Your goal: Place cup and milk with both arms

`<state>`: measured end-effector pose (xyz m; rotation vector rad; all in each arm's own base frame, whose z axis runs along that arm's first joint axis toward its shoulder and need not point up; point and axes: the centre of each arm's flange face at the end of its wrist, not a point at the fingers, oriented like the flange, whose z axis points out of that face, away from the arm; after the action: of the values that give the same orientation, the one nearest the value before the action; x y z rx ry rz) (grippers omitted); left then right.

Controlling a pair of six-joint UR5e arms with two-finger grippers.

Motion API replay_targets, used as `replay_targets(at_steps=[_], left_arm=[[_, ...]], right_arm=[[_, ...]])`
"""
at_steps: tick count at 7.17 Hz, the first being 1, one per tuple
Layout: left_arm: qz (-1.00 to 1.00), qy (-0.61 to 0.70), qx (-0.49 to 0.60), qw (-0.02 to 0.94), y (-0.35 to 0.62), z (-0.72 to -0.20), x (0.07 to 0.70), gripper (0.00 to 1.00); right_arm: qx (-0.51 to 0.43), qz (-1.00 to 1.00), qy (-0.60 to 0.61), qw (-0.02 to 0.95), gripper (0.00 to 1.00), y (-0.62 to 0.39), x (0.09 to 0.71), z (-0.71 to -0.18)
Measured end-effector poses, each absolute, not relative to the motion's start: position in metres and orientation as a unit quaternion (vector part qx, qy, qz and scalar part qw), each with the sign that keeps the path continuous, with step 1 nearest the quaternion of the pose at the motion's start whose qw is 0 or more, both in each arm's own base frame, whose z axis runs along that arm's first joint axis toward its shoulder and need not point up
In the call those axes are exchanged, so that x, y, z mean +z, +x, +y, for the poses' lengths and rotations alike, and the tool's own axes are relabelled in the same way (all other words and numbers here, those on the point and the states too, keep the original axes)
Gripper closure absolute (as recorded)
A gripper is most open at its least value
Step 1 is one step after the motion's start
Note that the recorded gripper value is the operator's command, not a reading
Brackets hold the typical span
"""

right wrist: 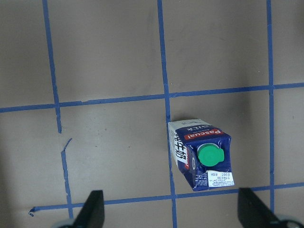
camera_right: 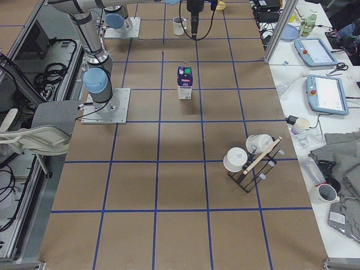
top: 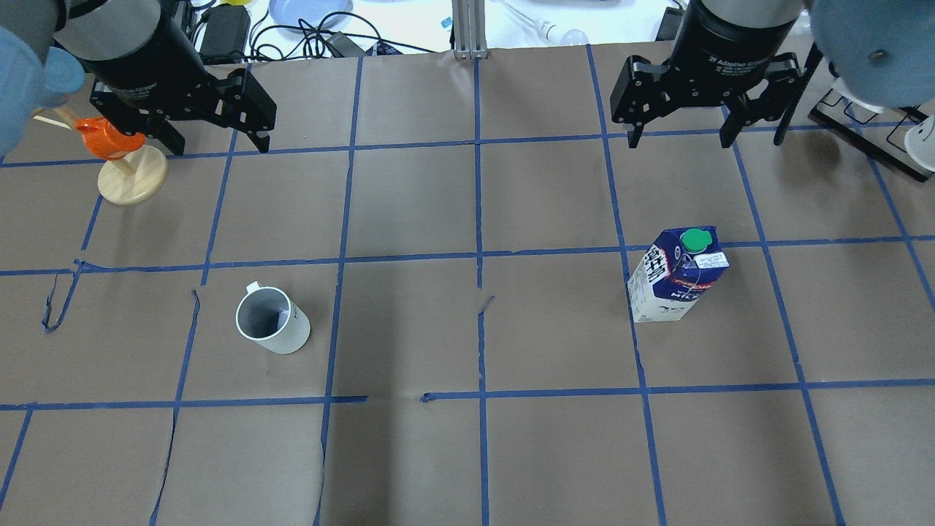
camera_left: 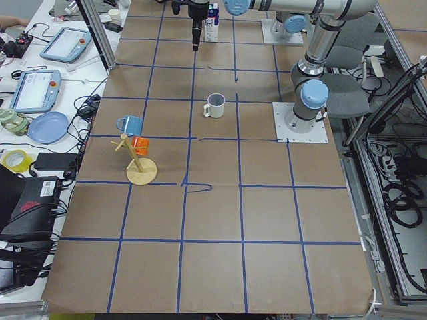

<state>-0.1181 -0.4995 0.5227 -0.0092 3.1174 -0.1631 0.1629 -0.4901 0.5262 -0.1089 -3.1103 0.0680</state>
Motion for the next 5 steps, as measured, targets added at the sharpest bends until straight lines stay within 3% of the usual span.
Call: replay_targets(at_steps=[5], left_arm=[[0.999,-0.003,-0.051,0.01,-0.1178,-0.4982,0.5215,0.0]], right_arm=[[0.021,-0.999,-0.036,0.015,0.0,0.1615,0.5261,-0.4904]])
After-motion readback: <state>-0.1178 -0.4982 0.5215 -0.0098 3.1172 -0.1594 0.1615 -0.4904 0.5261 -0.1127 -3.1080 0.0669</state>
